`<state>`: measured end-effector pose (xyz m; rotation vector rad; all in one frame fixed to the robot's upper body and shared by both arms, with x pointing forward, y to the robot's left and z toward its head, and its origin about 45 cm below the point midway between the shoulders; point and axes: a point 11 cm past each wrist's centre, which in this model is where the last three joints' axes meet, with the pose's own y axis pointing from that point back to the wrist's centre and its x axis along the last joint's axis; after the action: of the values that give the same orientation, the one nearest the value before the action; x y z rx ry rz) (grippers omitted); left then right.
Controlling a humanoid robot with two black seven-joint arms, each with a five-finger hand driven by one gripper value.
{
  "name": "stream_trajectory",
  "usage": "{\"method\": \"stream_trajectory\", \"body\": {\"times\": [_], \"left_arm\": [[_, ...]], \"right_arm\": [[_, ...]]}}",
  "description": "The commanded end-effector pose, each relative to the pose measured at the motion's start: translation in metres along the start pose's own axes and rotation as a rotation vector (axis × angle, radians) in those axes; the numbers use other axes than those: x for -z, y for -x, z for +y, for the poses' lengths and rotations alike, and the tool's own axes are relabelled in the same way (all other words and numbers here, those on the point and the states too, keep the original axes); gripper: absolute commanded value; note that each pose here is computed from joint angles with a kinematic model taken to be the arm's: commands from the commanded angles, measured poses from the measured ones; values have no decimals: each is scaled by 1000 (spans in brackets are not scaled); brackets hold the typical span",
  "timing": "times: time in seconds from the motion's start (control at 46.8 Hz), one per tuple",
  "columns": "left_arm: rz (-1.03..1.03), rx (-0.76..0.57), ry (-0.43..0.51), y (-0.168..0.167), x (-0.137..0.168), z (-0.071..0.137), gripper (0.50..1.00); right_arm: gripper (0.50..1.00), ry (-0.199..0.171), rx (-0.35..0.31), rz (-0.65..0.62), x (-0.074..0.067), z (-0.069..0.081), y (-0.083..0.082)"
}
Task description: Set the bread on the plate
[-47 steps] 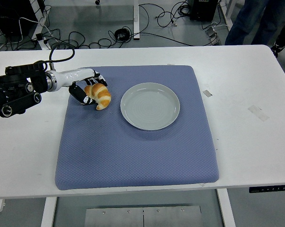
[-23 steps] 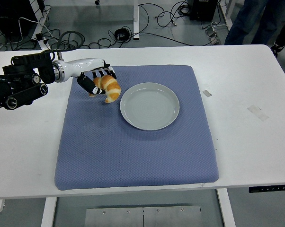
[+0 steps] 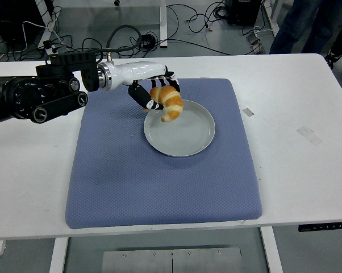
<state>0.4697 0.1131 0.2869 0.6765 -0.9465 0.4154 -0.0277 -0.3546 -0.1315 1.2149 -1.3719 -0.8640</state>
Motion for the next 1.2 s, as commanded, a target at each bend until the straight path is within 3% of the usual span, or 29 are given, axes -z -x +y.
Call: {"method": "stream_trajectory", "body": {"times": [0.0,0.214,0.62,1.175], "left_arm": [[-8,21,14,8,-8,-8,500],[-27,54,3,23,-16,-23,500],[-28,59,-56,31,-4,-22,500],[-26,55,-57,38,-5,-27,500]], "right_arm": [[1000,0,1,0,0,0,0],[1000,0,0,0,0,0,0],[1000,0,1,0,0,0,0],[1000,0,0,0,0,0,0]]}}
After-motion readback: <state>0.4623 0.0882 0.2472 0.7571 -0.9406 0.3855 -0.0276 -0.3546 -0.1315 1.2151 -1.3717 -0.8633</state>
